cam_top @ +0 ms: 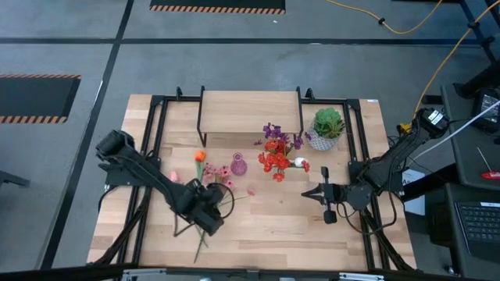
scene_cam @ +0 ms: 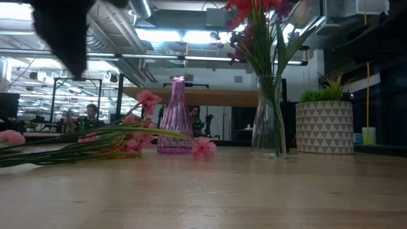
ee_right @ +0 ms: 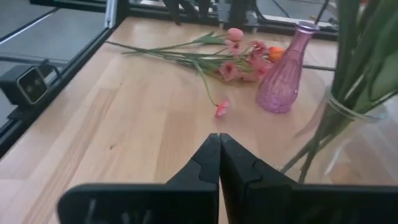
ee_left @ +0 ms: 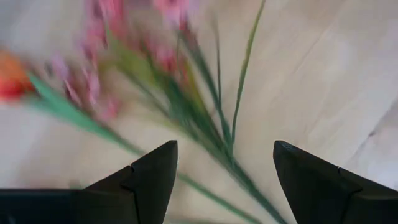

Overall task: Pick and place flowers into a vace then onto a shelf
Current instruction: Put the pink flowers into the purple vase

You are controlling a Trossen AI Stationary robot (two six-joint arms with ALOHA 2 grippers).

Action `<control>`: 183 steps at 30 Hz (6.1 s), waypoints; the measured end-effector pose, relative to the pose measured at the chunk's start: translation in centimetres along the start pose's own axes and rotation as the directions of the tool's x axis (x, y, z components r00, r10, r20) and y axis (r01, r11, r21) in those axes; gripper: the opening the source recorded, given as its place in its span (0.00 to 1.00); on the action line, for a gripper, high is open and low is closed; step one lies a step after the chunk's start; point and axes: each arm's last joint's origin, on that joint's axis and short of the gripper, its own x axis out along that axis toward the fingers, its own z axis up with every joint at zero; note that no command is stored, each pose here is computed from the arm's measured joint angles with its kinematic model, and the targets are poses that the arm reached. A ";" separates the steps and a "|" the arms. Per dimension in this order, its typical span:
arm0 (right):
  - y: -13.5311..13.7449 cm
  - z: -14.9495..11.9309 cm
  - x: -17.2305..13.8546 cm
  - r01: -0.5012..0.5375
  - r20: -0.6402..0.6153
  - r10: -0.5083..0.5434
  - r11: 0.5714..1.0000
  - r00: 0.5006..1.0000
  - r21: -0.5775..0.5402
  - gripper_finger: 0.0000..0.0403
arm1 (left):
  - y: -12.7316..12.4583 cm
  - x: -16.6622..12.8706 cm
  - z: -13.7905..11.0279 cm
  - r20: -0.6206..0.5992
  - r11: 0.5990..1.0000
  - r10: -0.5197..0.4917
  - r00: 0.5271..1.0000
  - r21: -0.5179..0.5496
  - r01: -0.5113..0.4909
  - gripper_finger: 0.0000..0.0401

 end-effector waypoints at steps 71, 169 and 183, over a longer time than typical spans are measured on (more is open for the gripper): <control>0.0 -0.4 0.0 -0.025 -0.037 0.024 0.999 0.999 -0.029 0.01 | -3.2 6.0 -1.8 -0.171 0.985 0.065 0.983 -0.144 -0.090 0.03; 0.1 0.1 0.0 -0.027 0.006 0.027 0.993 1.000 -0.116 0.01 | 10.2 -3.3 3.5 0.910 0.903 -0.412 0.039 0.414 -0.116 0.01; -1.5 0.4 1.0 0.063 -0.001 -0.064 0.991 0.998 -0.114 0.01 | 12.2 -4.1 5.0 0.944 0.940 -0.330 -0.021 0.326 -0.101 0.01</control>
